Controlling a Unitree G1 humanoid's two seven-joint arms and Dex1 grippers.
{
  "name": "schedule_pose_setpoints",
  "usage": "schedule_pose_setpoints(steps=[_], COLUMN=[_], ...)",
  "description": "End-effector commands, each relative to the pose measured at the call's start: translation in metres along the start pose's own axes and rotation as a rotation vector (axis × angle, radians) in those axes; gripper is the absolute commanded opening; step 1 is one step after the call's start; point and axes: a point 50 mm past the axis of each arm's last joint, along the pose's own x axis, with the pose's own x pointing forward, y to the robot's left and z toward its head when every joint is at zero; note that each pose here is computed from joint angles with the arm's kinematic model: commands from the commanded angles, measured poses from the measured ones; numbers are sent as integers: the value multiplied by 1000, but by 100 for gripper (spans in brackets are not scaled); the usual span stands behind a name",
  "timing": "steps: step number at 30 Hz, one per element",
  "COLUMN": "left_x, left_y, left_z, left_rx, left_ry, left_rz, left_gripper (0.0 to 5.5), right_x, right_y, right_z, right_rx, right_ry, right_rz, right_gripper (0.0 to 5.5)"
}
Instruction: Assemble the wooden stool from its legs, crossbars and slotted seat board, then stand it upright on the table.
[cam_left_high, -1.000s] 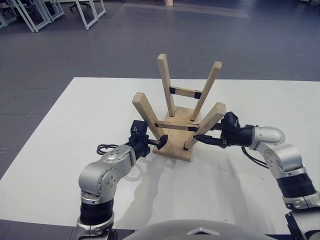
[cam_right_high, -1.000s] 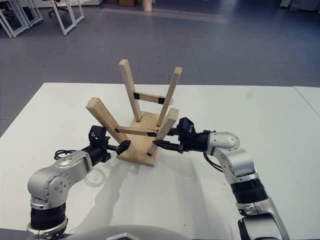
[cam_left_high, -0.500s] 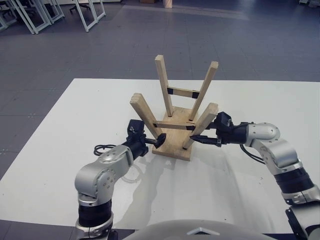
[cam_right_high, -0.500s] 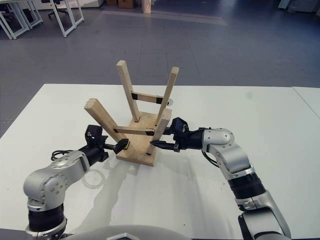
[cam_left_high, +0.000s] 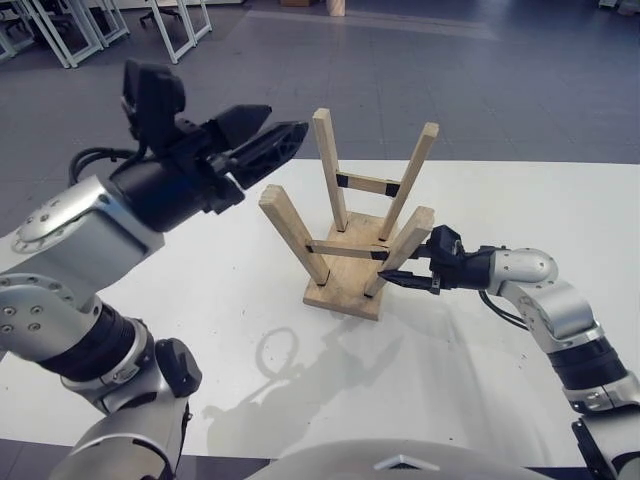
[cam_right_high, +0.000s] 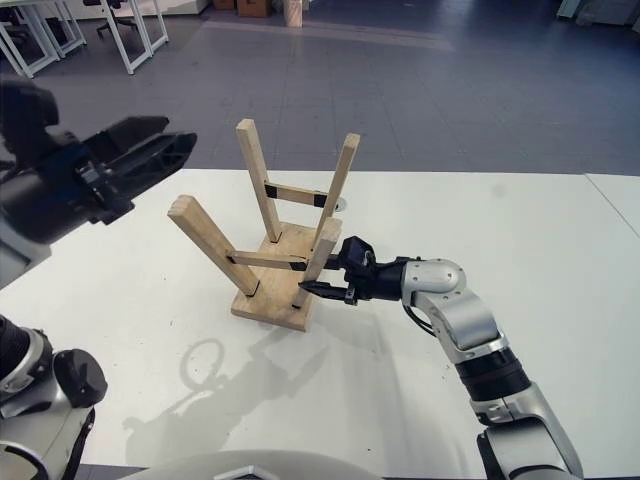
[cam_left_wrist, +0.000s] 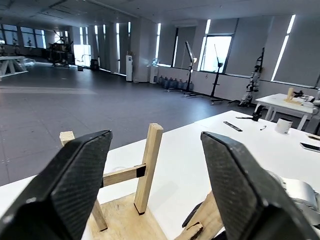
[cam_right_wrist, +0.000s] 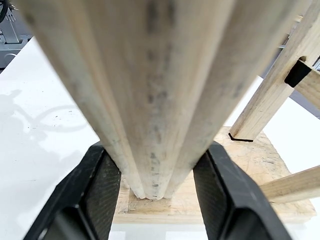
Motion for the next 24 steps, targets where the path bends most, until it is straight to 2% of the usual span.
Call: schedule_pose_setpoints(steps=[1,5,8,11,14,17,19,22,24], left_x=[46,65,67,74,78,81,85,66,54], left_y=[-32,-52,-48,-39,-33,-45,-53,-44,-39], left_z=[-38,-84,-96,-78,-38,-18,-53,-140,-175], left_rx=[30,120,198,251,305,331,331,293,270], left_ry=[141,331,370,241,17,-109,81,474,596], left_rz=[77,130,210,320,427,390,280,249,277], left_gripper=[271,250,250,250,250,250,250,250,250], right_x=[-9,-9,-7,-6,-7,-8,-9,-11,-14], right_y=[23,22,20,19,19,19,19,20,19], right_z=[-77,-77,-76,-76,-77,-77,-77,-77,-75], right_rx=[218,215,206,203,202,202,203,206,205], right_ry=[332,328,328,329,334,338,342,343,343], right_rz=[-16,-26,-22,-21,-16,-14,-14,-12,-7], right_gripper=[202,202,202,202,202,202,202,202,202])
